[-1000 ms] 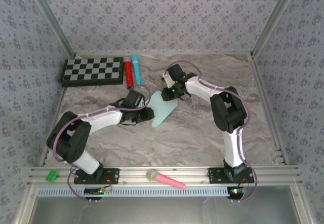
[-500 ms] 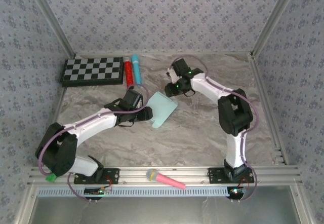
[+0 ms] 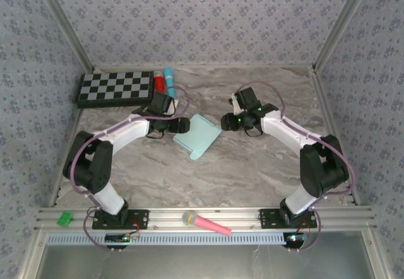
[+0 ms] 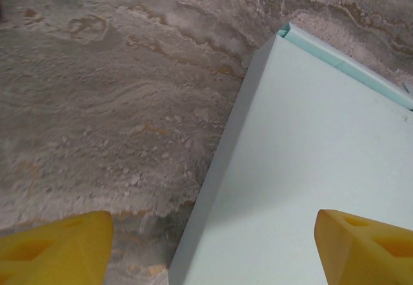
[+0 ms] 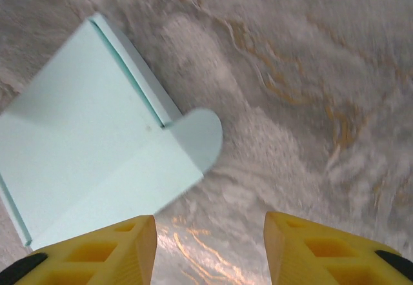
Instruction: Fold the paper box
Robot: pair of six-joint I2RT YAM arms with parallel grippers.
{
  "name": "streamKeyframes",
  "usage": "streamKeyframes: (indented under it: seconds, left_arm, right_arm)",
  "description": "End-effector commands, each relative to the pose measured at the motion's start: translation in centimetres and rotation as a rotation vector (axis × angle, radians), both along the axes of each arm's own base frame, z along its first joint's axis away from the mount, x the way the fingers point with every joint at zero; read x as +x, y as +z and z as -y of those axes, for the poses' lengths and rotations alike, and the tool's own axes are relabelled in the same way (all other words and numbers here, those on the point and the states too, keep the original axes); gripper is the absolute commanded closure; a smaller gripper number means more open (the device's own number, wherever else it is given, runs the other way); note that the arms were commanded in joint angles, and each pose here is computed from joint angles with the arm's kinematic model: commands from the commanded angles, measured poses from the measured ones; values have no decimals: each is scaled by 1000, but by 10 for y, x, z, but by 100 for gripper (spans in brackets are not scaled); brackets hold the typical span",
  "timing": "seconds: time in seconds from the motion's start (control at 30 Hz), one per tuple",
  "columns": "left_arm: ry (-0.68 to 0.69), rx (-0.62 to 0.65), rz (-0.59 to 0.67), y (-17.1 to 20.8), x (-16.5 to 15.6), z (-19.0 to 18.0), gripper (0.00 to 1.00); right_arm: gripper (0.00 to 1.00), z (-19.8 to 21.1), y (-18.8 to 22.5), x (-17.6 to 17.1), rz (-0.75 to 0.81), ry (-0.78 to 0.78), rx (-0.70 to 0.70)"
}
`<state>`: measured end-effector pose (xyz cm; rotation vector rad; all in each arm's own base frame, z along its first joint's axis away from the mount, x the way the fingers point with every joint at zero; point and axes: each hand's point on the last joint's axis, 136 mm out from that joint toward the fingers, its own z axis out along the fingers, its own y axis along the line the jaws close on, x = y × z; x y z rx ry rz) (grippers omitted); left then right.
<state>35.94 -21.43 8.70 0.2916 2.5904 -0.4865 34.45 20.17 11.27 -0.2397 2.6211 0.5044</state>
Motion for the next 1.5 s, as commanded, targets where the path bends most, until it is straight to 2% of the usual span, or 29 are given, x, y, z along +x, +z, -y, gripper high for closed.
streamKeyframes:
  seconds: [0.0, 0.23, 0.47, 0.63, 0.97, 1.17, 1.3, 1.47]
  left_arm:
    - [-119, -85, 29, 11, 11, 21, 19]
    - [-148, -163, -58, -9, 4, 36, 20]
    - [-127, -220, -113, -14, -10, 38, 28]
    - [-95, -274, -100, -9, -18, 38, 33]
    - [-35, -322, -73, 4, -47, 46, 36]
    - [-7, -288, -69, -1, -51, 43, 39]
    - [28, -224, -48, -3, -46, 32, 39]
    - [34, -208, -42, -3, -40, 28, 39]
  right_arm:
    - [51, 3, 8, -7, 15, -79, 78]
    - [51, -1, -14, -30, -27, -119, 133]
    - [50, -4, -23, -35, -40, -127, 152]
    - [50, -7, -27, -36, -60, -129, 168]
    - [50, -25, -36, -36, -84, -107, 287]
    - [48, -42, -39, -35, -106, -93, 371]
    - [46, -40, -47, -34, -119, -128, 359]
    - [45, -45, -51, -30, -125, -127, 380]
